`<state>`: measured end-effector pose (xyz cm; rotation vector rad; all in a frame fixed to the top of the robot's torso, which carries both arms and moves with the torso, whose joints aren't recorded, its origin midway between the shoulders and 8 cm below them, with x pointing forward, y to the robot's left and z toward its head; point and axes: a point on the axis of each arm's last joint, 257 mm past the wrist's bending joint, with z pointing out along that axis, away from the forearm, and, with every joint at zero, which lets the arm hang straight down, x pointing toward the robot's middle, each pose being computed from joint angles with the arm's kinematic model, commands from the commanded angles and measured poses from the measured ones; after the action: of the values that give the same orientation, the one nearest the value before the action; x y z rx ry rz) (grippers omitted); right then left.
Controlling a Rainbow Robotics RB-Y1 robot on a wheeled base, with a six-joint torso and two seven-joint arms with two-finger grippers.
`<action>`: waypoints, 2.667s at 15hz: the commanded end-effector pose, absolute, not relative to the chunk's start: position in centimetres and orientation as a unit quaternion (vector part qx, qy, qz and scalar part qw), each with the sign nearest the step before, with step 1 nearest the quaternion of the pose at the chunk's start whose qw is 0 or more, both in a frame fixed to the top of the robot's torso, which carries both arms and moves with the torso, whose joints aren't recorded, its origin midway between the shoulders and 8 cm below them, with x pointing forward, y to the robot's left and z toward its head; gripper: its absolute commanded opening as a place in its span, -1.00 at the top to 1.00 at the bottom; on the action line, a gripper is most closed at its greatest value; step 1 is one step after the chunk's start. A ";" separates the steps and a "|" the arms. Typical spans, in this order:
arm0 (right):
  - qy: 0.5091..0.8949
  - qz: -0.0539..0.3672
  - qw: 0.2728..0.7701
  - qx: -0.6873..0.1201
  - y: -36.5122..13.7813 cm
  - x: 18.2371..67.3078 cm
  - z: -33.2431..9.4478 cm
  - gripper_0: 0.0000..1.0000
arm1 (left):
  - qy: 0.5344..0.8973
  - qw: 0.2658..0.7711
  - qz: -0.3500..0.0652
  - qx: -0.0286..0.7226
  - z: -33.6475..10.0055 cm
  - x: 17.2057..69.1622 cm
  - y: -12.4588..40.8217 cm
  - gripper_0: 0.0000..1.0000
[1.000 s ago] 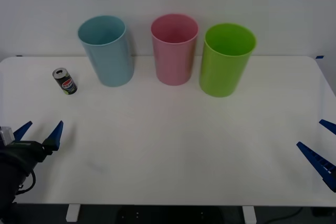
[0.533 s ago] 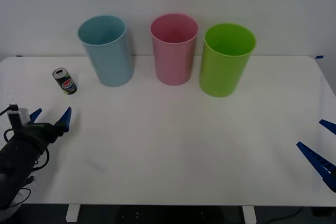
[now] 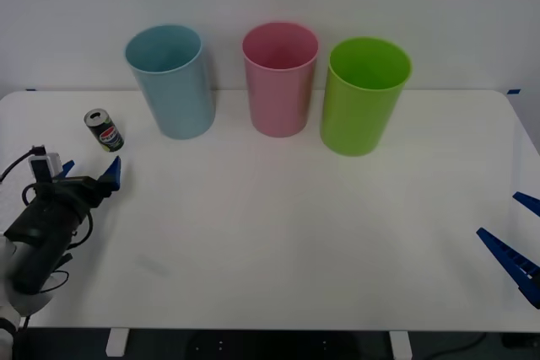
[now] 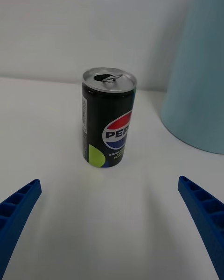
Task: Grasp the object on the table and drop it into the matching bin: aluminum can to the light blue bin, PET bottle to the pink bin.
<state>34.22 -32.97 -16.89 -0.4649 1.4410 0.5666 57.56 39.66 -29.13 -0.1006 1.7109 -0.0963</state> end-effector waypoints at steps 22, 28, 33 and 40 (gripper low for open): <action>0.645 0.253 0.691 -0.208 -33.0 34.2 -16.9 -1.00 | 0.773 0.618 0.071 -0.121 -26.4 65.9 41.2 -1.00; 0.645 0.253 0.691 -0.208 -33.0 34.2 -16.9 -1.00 | 0.774 0.618 0.072 -0.112 -26.4 66.1 40.4 -1.00; 0.645 0.253 0.691 -0.208 -33.0 34.2 -16.9 -1.00 | 0.775 0.618 0.076 -0.108 -26.4 66.1 40.4 0.04; 0.645 0.253 0.691 -0.208 -33.0 34.2 -16.9 -1.00 | 0.777 0.617 0.082 -0.096 -26.5 66.1 40.2 1.00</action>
<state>34.23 -32.97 -16.89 -0.4649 1.4410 0.5666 66.19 40.23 -26.43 -0.2229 1.7881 0.1897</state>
